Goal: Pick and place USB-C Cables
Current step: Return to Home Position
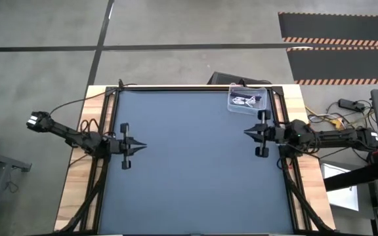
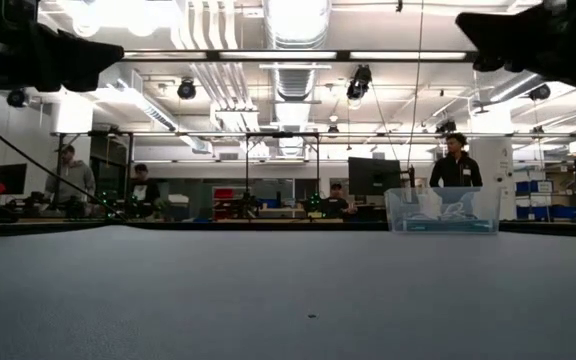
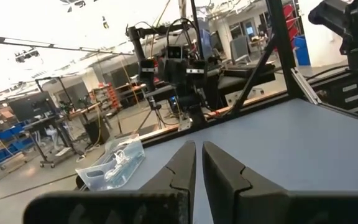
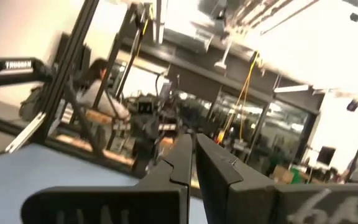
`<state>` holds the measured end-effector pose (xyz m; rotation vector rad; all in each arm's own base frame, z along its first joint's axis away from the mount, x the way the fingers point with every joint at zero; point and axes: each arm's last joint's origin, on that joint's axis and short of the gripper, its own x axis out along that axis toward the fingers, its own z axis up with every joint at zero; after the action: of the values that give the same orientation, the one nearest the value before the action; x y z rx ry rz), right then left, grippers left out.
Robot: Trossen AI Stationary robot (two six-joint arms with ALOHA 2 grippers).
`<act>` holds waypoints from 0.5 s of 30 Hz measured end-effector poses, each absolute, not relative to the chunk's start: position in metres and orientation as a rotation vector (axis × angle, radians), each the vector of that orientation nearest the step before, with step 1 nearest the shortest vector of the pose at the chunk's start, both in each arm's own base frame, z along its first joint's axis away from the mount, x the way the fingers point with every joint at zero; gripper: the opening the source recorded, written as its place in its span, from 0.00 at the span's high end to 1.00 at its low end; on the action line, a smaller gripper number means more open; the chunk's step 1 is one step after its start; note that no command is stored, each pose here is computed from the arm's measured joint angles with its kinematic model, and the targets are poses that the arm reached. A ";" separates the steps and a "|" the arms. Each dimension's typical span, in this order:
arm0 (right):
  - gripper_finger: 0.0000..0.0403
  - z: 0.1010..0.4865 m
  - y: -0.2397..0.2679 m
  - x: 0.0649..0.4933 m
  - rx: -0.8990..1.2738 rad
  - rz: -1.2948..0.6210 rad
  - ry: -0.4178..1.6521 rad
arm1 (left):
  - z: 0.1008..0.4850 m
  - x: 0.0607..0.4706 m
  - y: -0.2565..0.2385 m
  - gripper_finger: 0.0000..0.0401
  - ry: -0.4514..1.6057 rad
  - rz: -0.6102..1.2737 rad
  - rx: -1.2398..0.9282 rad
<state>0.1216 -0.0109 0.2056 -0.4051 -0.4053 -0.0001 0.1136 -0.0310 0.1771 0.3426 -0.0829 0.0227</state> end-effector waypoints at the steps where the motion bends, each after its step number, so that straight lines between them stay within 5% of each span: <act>1: 0.97 0.207 -0.011 0.119 -0.407 -0.003 -0.421 | 0.177 0.114 -0.031 0.97 -0.079 0.022 0.344; 15: 0.97 0.227 -0.006 0.083 -0.377 -0.045 -0.661 | 0.171 0.118 -0.033 0.97 -0.025 0.012 0.364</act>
<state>0.0829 -0.0061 0.2274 -0.3775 -0.6611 -0.0453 0.1178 -0.0326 0.1708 0.3639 -0.0255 0.0118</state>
